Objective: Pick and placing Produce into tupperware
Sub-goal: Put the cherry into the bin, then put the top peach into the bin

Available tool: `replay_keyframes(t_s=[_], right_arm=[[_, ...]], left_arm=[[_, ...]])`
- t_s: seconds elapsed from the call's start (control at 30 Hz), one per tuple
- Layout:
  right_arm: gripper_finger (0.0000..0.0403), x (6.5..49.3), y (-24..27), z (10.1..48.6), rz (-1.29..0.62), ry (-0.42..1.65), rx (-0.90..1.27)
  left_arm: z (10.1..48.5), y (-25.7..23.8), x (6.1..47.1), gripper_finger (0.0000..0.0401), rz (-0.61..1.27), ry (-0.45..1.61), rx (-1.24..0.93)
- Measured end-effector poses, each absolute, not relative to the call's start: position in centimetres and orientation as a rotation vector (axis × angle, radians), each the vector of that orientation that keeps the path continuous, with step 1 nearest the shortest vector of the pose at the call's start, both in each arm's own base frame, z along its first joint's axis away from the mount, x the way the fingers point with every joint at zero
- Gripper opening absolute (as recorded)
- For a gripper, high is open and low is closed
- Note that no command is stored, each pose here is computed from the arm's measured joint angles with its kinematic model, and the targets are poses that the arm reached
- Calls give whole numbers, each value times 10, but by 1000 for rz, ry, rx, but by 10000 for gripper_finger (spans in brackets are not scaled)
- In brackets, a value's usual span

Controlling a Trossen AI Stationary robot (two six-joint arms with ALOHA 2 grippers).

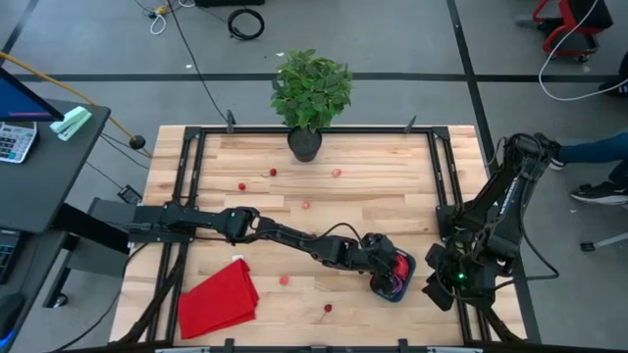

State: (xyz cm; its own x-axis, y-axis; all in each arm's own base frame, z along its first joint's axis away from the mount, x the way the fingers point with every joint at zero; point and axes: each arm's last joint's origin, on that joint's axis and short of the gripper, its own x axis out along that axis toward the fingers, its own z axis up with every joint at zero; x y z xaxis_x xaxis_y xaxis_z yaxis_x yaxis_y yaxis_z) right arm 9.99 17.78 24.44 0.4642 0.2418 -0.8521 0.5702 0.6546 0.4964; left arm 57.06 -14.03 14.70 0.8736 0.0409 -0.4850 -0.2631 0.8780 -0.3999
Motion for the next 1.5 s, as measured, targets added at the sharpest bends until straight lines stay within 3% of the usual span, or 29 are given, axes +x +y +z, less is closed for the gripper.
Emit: replay_keyframes(t_s=[0.27, 0.43, 0.6, 0.8, 1.2, 1.5], right_arm=[[187, 101, 177, 245, -265, 1062, 902], [187, 101, 177, 245, -287, 1040, 931], [187, 101, 177, 245, -289, 1032, 932], [187, 106, 174, 247, -314, 904, 930], [187, 176, 117, 251, -477, 700, 779], [187, 227, 28, 261, -430, 681, 726]], left_arm=[[147, -139, 571, 81, 162, 491, -468], [154, -130, 572, 121, 80, 528, -601], [199, -102, 567, 129, -35, 581, -648], [244, -52, 547, 115, -56, 690, -533], [373, 45, 442, 107, 53, 818, -400], [424, 74, 348, 107, 205, 997, -373]])
